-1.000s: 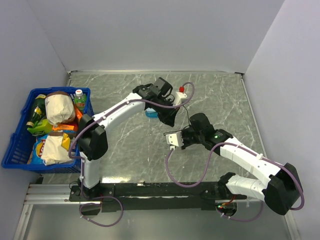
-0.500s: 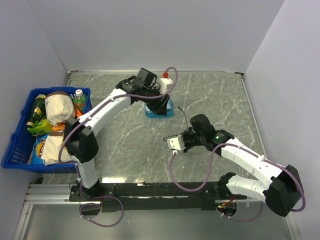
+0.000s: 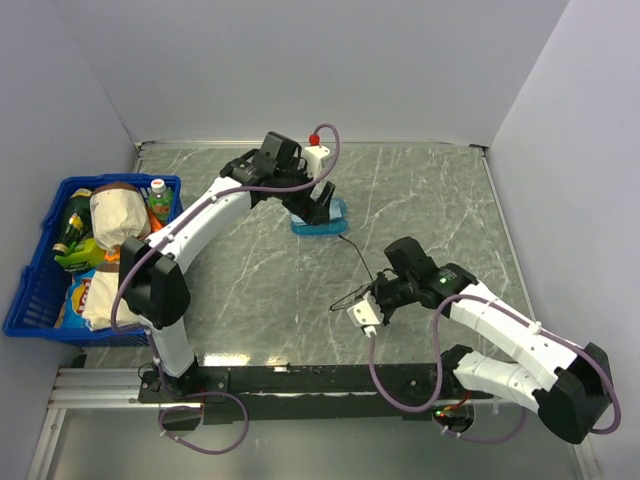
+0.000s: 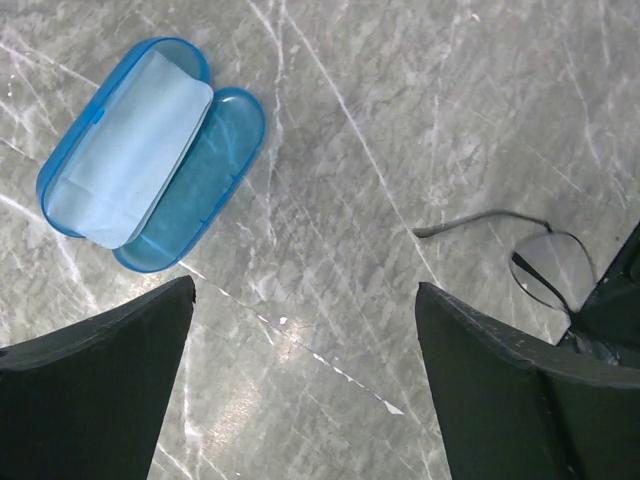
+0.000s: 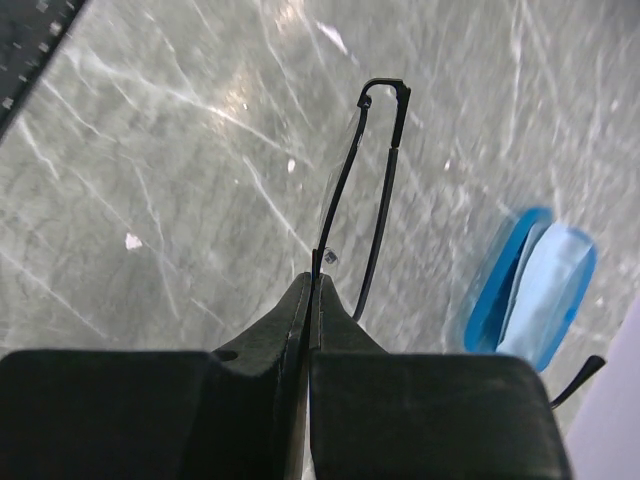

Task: Organize the sunglasses
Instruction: Fold the left temple of the sunglasses with the sunglasses.

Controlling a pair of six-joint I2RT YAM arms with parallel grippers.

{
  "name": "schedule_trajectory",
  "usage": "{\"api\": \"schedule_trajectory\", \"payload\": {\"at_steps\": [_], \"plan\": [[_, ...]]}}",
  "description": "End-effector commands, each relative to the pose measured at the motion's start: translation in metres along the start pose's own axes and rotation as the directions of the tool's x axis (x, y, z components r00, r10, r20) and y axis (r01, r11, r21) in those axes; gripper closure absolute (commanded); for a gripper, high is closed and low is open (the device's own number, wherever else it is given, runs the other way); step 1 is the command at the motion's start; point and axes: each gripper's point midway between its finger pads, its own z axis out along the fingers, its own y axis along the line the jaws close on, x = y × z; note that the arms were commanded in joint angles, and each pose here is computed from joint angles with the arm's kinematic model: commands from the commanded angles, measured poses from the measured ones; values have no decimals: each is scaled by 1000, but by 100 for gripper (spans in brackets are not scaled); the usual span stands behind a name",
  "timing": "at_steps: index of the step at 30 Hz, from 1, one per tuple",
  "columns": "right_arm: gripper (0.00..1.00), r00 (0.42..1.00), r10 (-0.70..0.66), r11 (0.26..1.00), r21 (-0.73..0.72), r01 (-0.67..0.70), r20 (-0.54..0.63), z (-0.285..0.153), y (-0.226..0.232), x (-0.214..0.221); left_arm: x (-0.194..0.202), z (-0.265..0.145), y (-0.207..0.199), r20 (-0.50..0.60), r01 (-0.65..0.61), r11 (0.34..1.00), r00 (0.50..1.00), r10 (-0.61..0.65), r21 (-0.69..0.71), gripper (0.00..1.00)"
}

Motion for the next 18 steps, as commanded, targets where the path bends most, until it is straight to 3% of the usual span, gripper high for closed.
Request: {"api": "schedule_trajectory", "payload": {"at_steps": [1, 9, 18], "plan": [[100, 988, -97, 995, -13, 100, 124, -4, 2, -31, -4, 11, 10, 3, 20, 999, 1000, -20, -36, 3], [100, 986, -126, 991, -26, 130, 110, 7, 3, -32, 12, 40, 8, -88, -2, 999, 996, -2, -44, 1], [100, 992, -120, 993, 14, 120, 44, 10, -5, -19, 26, 58, -20, -158, -69, 998, 985, 70, 15, 11]]}}
